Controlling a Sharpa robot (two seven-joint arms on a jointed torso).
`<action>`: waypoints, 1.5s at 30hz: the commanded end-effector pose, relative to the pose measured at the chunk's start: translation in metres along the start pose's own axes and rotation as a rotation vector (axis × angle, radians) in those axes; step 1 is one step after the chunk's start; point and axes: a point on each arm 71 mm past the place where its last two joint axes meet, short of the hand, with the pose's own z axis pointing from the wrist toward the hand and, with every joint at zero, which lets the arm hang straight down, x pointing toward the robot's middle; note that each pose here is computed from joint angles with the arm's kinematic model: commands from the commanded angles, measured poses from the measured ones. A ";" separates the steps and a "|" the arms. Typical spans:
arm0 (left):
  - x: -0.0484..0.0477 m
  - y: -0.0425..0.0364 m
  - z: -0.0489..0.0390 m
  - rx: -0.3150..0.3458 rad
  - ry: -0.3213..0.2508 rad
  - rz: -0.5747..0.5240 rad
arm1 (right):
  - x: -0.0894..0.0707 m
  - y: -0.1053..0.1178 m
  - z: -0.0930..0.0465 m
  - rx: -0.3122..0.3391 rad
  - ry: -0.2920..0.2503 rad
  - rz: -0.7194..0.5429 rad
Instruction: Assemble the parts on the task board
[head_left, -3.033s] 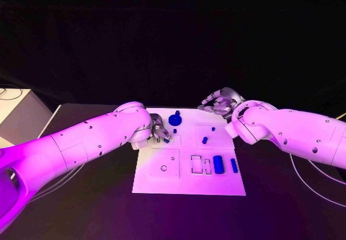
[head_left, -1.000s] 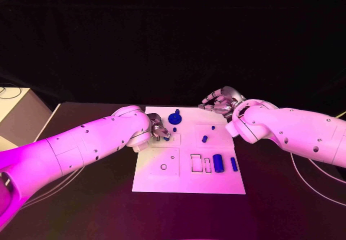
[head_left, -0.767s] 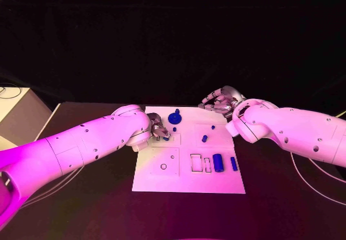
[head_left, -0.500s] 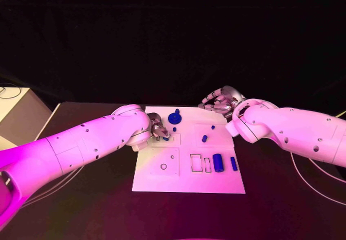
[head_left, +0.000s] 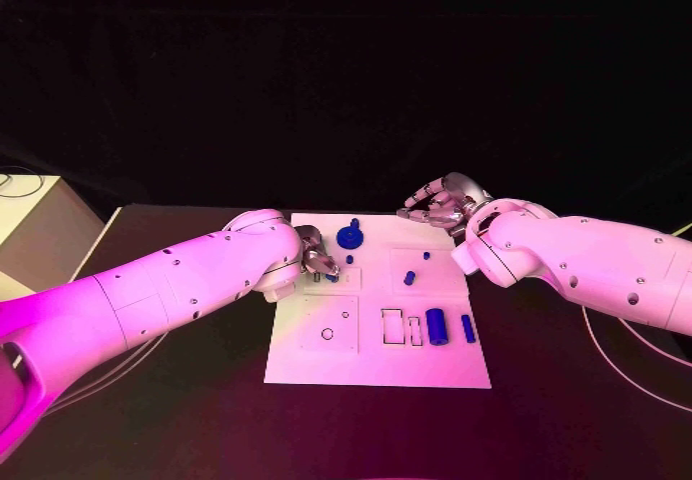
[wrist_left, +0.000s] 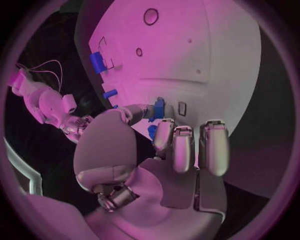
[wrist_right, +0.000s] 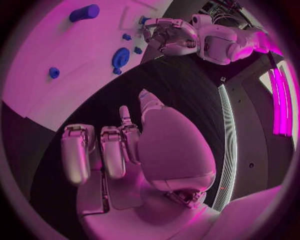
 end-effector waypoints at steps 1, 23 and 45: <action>0.0027 0.0012 0.0016 -0.013 0.002 0.016 | 0.001 0.001 0.000 -0.014 0.012 -0.010; 0.0078 0.0000 0.0018 -0.014 0.060 0.046 | 0.001 0.001 -0.001 -0.013 0.016 -0.013; 0.0065 0.0002 0.0026 -0.015 0.044 0.033 | 0.001 0.001 -0.001 -0.013 0.014 -0.014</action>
